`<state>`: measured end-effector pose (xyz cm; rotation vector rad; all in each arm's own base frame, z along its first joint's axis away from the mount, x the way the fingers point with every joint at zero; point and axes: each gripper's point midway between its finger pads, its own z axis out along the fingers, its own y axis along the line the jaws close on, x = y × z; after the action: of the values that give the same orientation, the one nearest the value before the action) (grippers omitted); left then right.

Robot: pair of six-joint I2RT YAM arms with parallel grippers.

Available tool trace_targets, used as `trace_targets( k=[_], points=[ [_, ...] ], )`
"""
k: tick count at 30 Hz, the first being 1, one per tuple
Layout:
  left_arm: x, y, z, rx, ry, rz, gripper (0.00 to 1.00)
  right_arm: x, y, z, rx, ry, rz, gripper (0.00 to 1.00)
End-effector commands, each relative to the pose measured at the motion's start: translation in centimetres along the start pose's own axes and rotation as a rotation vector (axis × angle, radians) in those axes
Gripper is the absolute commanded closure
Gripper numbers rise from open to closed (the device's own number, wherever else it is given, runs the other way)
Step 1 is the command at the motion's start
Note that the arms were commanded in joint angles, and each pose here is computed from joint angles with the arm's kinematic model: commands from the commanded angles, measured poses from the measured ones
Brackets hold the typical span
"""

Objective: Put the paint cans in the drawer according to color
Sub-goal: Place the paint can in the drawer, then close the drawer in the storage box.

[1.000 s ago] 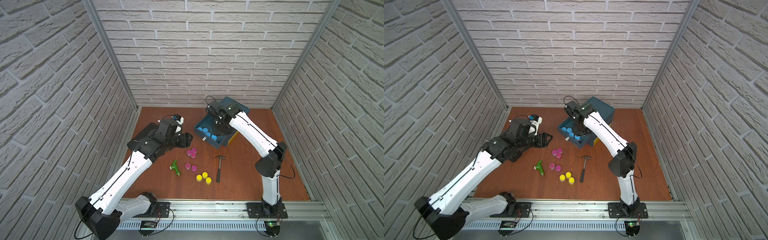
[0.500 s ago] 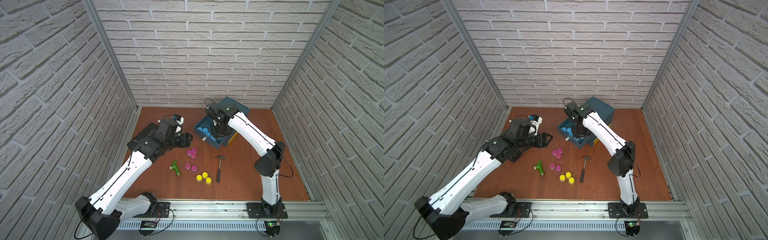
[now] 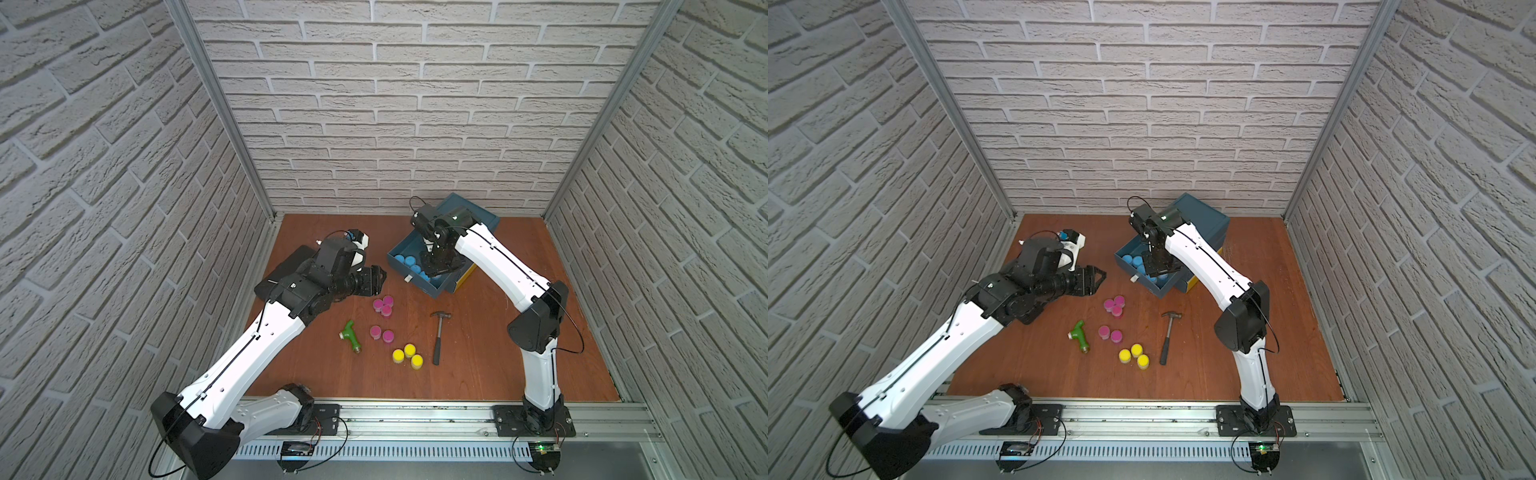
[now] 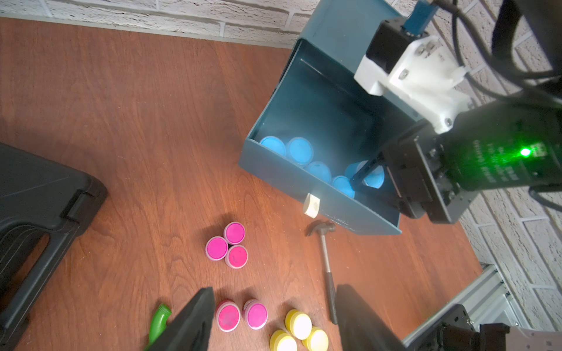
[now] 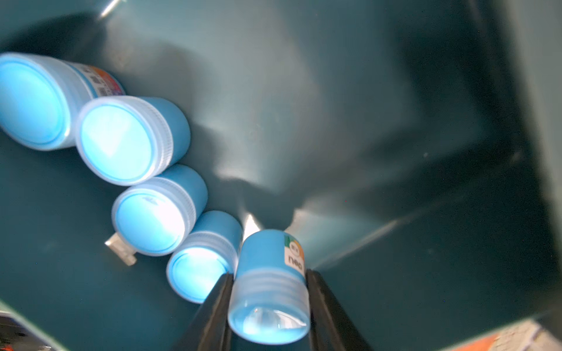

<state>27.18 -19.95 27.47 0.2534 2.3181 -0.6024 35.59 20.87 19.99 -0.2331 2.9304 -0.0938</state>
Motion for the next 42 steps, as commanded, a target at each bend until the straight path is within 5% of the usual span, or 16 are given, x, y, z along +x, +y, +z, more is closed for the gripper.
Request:
trace_targets(
  k=[1, 11, 17, 28, 42],
  points=[
    [-1.4, -1.1, -0.1, 0.031, -0.044, 0.011, 0.33, -0.6, -0.3, -0.1, 0.000, -0.016, 0.002, 0.49],
    [-0.2, -2.4, 2.2, 0.126, -0.004, -0.097, 0.36, -2.1, -0.5, -3.8, -0.048, -0.132, 0.035, 0.50],
    [0.9, -2.0, 5.3, 0.234, 0.028, -0.335, 0.36, -2.3, -1.4, -8.3, -0.129, -0.264, 0.085, 0.53],
    [1.6, -1.3, 8.8, 0.394, 0.042, -0.694, 0.39, -0.4, -3.2, -10.7, -0.208, -0.298, 0.151, 0.54],
    [2.2, -2.9, 11.2, 0.485, 0.097, -0.810, 0.51, -0.3, -3.4, -10.9, -0.221, -0.295, 0.160, 0.56]
  ],
)
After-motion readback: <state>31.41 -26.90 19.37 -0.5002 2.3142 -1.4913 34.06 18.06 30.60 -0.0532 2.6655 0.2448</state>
